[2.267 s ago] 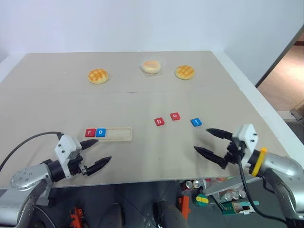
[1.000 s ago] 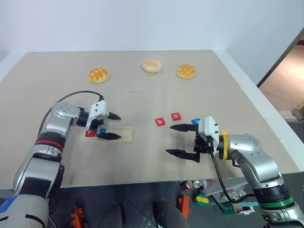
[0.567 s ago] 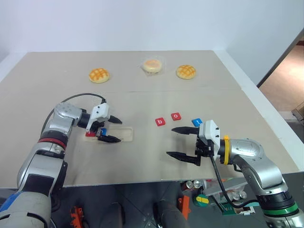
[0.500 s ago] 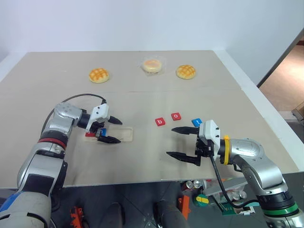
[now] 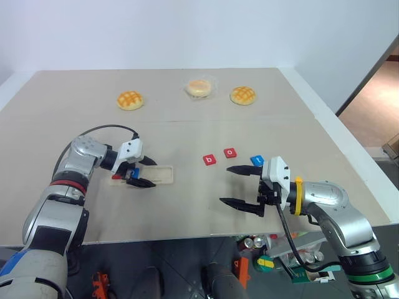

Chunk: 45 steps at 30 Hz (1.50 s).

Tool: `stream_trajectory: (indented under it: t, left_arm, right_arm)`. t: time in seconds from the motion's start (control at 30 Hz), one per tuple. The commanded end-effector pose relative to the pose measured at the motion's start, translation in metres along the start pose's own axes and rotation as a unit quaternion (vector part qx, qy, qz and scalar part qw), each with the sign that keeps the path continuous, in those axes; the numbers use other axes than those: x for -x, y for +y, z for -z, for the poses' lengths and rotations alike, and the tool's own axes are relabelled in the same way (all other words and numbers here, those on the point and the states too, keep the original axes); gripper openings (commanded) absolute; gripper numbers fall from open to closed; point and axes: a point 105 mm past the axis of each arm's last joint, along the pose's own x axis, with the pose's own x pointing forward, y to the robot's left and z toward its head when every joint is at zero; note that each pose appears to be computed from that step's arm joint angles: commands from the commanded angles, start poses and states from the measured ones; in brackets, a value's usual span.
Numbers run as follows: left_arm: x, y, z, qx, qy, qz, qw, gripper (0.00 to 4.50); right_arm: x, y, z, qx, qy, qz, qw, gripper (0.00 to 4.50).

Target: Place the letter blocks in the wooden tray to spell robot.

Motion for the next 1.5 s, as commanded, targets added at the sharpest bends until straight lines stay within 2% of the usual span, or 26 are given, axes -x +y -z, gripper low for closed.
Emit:
stream_trajectory:
  t: [0.03, 0.2, 0.33, 0.53, 1.1, 1.3, 1.5]
  left_arm:
    - [0.008, -0.003, 0.01, 0.019, 0.017, 0.0, 1.0, 3.2]
    - [0.008, -0.006, 0.012, 0.016, 0.019, 0.01, 1.0, 3.2]
    - [0.003, -0.005, 0.004, -0.002, 0.015, 0.015, 1.0, 3.2]
    - [-0.03, -0.006, -0.032, -0.067, -0.006, 0.037, 0.997, 3.2]
    - [-0.085, -0.028, -0.097, -0.02, -0.022, -0.003, 1.0, 3.2]
    - [-0.099, -0.039, -0.104, 0.008, -0.024, -0.001, 1.0, 3.2]
    - [-0.109, -0.047, -0.105, 0.002, -0.024, 0.009, 1.0, 3.2]
  right_arm:
    - [0.007, -0.003, -0.013, 0.024, -0.012, 0.01, 1.0, 4.5]
    - [0.007, -0.004, -0.013, 0.023, -0.012, 0.011, 1.0, 4.5]
    - [0.006, -0.006, -0.013, 0.025, -0.011, 0.012, 1.0, 4.5]
    - [0.003, -0.011, -0.014, 0.03, -0.013, 0.013, 0.999, 4.5]
    - [-0.005, -0.02, -0.013, 0.036, -0.02, 0.018, 0.999, 4.5]
    - [-0.006, -0.022, -0.011, 0.038, -0.022, 0.02, 0.999, 4.5]
    - [-0.007, -0.022, -0.009, 0.038, -0.022, 0.02, 0.999, 4.5]
